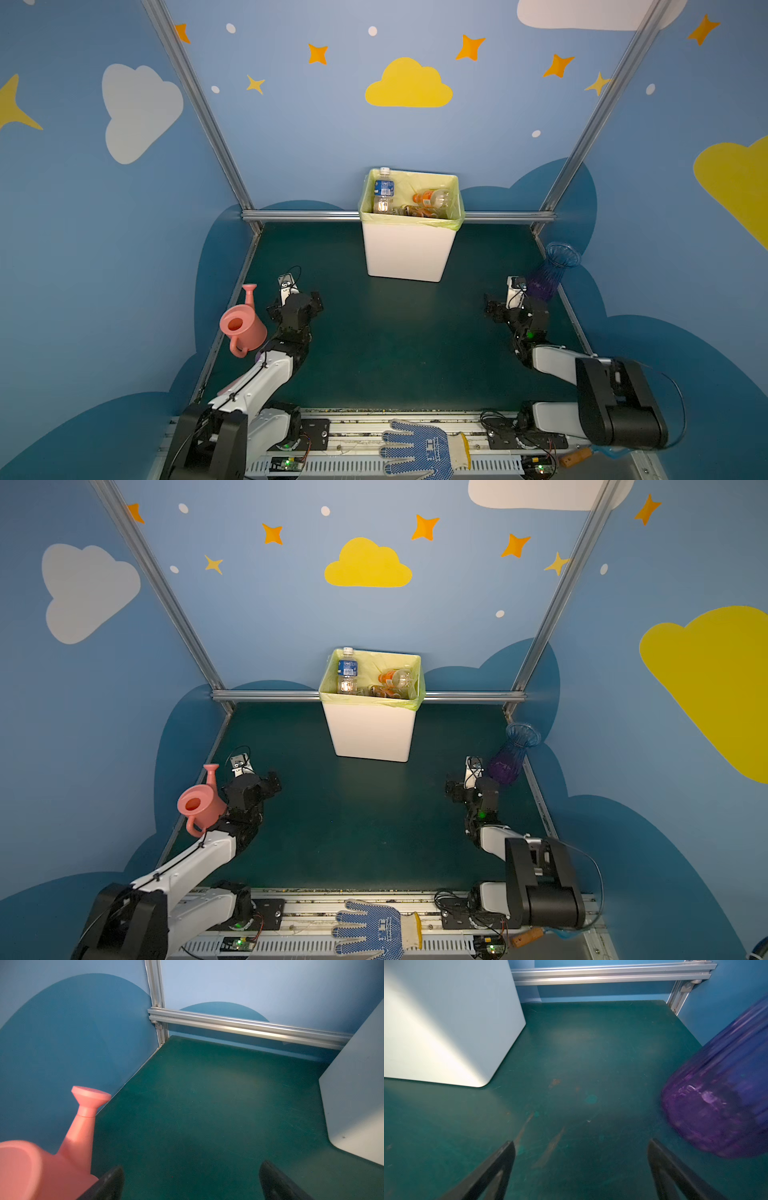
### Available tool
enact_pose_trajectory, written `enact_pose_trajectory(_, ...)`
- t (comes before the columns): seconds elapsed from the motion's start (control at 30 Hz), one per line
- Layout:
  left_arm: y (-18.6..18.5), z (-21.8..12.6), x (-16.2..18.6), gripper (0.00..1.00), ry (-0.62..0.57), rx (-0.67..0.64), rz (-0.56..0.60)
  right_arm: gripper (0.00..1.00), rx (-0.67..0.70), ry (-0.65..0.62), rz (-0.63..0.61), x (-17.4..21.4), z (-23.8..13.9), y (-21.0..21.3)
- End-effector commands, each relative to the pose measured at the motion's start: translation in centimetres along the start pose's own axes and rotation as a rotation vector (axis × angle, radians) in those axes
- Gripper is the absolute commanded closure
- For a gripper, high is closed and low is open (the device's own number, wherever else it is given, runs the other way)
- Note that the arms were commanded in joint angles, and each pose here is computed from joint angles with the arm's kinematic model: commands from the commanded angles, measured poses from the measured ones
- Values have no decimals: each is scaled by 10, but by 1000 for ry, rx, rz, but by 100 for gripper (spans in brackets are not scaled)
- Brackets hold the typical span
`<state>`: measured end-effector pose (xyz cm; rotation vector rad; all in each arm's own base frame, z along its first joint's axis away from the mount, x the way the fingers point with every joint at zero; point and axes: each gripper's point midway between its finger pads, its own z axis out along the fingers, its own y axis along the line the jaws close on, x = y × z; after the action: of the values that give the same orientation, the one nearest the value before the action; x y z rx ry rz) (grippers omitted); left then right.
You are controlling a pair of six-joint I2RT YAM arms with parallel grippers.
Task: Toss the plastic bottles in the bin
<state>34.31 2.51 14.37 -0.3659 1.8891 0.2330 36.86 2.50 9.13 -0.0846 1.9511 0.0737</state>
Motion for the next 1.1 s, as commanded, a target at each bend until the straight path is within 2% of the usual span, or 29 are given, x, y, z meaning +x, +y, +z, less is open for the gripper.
enact_pose_trajectory(0.0, -16, 11, -14, 0, -76, 83, 32, 2, 6, -151, -29, -14, 9, 1)
enact_pose_trajectory(0.1, -30, 21, -7, 0, -58, 149, 100, 2, 5, -8, -12, -8, 14, -1)
enact_pose_trajectory(0.27, -17, 33, 6, 0, 17, 110, 62, 2, 7, 23, 0, -7, 24, -3)
enact_pose_trajectory(0.37, -2, 46, 31, 0, -12, 79, -19, 2, 6, 21, 0, -7, 24, -3)
enact_pose_trajectory(0.43, -2, 58, 40, 0, -2, 65, -26, 2, 8, 18, 0, -8, 24, -3)
enact_pose_trajectory(0.53, -5, 62, 43, 0, 88, 73, 5, 2, 9, 18, -3, -7, 24, -3)
enact_pose_trajectory(0.6, -4, 64, 39, 0, 58, 71, -16, 2, 11, 20, -3, -7, 24, -3)
enact_pose_trajectory(1.07, -5, 64, 41, 0, 81, 79, -1, 2, 11, 19, -6, -7, 24, -3)
